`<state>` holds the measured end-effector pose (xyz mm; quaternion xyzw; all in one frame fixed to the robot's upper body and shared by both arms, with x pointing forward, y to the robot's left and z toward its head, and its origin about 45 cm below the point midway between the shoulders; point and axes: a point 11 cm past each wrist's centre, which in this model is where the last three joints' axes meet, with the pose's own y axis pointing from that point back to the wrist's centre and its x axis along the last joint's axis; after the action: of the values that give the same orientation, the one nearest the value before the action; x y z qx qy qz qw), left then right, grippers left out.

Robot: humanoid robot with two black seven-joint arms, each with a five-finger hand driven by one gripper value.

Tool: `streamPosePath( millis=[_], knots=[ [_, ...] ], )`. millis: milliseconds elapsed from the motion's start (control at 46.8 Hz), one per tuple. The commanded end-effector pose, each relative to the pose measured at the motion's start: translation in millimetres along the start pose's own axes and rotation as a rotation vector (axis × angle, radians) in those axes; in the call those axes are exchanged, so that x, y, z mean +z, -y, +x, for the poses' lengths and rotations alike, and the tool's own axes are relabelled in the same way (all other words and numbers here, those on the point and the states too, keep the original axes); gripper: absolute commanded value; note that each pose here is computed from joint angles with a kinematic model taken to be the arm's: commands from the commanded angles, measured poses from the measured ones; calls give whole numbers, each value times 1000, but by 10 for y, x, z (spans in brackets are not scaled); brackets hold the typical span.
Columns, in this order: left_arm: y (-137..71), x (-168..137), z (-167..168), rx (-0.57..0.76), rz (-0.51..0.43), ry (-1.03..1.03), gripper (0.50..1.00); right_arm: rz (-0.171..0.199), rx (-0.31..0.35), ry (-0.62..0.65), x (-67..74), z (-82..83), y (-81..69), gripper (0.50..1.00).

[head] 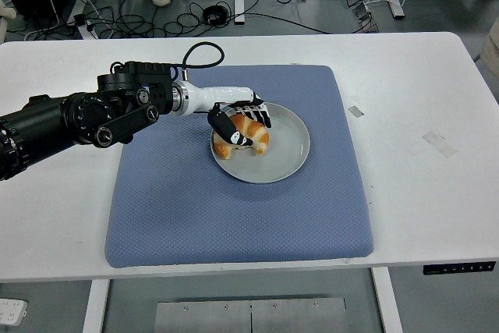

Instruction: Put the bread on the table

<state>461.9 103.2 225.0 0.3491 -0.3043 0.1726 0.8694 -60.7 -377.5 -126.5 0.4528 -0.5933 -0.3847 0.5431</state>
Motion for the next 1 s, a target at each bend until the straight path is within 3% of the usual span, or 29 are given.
streamPosePath(
  millis=[0, 85, 385, 598, 983],
  knots=[
    [-1, 0, 2, 1, -1, -2, 601, -2, 1, -1, 2, 3, 0, 1000],
    [-7, -9, 9, 3, 2, -2, 569, 0, 1, -1, 0, 2, 0, 1000],
    [-64, 39, 178, 42, -11, -16, 564, 0, 1, -1, 0, 3, 0, 1000],
    [-283, 72, 601, 137, -18, -48, 567, 0, 1, -1, 0, 2, 0, 1000],
    [-752, -492, 786, 243, 68, -158, 572, 0, 1, 1, 0, 3, 0, 1000]
  ],
)
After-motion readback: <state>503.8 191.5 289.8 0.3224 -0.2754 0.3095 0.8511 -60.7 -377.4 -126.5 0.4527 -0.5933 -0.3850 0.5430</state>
